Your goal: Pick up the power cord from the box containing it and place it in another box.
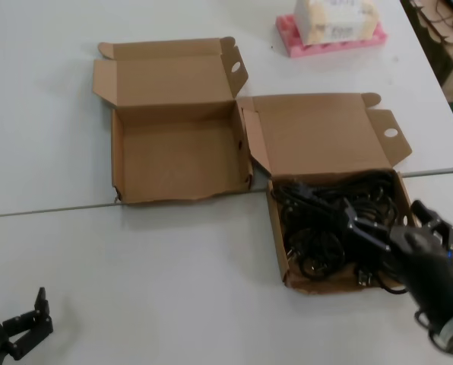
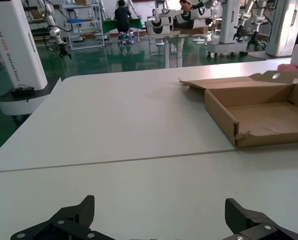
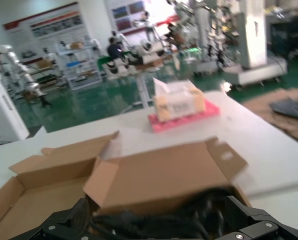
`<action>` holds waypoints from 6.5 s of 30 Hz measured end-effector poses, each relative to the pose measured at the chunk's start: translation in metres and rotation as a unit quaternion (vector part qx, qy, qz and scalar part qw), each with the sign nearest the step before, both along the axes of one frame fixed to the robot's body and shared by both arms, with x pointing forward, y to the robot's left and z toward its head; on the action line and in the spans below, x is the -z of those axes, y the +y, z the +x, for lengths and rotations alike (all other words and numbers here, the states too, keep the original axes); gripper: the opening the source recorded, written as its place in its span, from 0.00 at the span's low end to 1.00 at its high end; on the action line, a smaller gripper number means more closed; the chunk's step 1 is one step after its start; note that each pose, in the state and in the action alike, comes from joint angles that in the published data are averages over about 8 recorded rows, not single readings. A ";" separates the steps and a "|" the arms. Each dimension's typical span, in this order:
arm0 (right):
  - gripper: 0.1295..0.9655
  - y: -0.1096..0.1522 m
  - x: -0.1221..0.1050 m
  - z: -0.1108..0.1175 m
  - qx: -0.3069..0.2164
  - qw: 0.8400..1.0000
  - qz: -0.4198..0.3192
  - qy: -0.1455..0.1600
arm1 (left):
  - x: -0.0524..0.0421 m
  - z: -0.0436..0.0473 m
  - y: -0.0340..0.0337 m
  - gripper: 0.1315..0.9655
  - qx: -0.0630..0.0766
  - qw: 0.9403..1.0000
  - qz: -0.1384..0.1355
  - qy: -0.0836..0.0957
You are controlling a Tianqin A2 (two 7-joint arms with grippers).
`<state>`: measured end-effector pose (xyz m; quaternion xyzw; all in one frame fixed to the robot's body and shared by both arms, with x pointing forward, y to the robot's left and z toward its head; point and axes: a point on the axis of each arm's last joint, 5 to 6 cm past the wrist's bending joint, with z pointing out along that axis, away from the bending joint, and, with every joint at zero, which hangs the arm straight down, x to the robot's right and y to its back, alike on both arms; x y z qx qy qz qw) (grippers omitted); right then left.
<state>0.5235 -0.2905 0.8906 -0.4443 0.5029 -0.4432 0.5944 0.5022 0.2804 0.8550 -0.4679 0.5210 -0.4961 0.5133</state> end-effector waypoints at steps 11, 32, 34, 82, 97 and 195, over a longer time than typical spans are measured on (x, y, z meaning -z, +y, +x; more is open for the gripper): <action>1.00 -0.014 -0.030 0.036 -0.083 0.979 -0.184 -0.003 | 0.0000 0.0000 0.0000 0.90 0.000 1.000 0.000 0.000; 0.92 -0.011 -0.025 0.084 -0.139 0.955 -0.258 0.052 | 0.0000 0.0000 0.0000 0.42 0.000 1.000 0.000 0.000; 0.92 -0.010 -0.025 0.086 -0.139 0.954 -0.259 0.052 | 0.0000 0.0000 0.0000 0.36 0.000 1.000 0.000 0.000; 0.07 -0.027 -0.036 0.094 -0.108 0.956 -0.270 0.044 | 0.0000 0.0000 0.0000 0.04 0.000 1.000 0.000 0.000; 0.06 -0.004 -0.102 0.072 -0.121 0.928 -0.345 -0.072 | 0.0000 0.0000 0.0000 0.04 0.000 1.000 0.000 0.000; 1.00 0.068 -0.068 0.110 -0.028 0.984 -0.146 -0.100 | 0.0000 0.0000 0.0000 0.53 0.000 1.000 0.000 0.000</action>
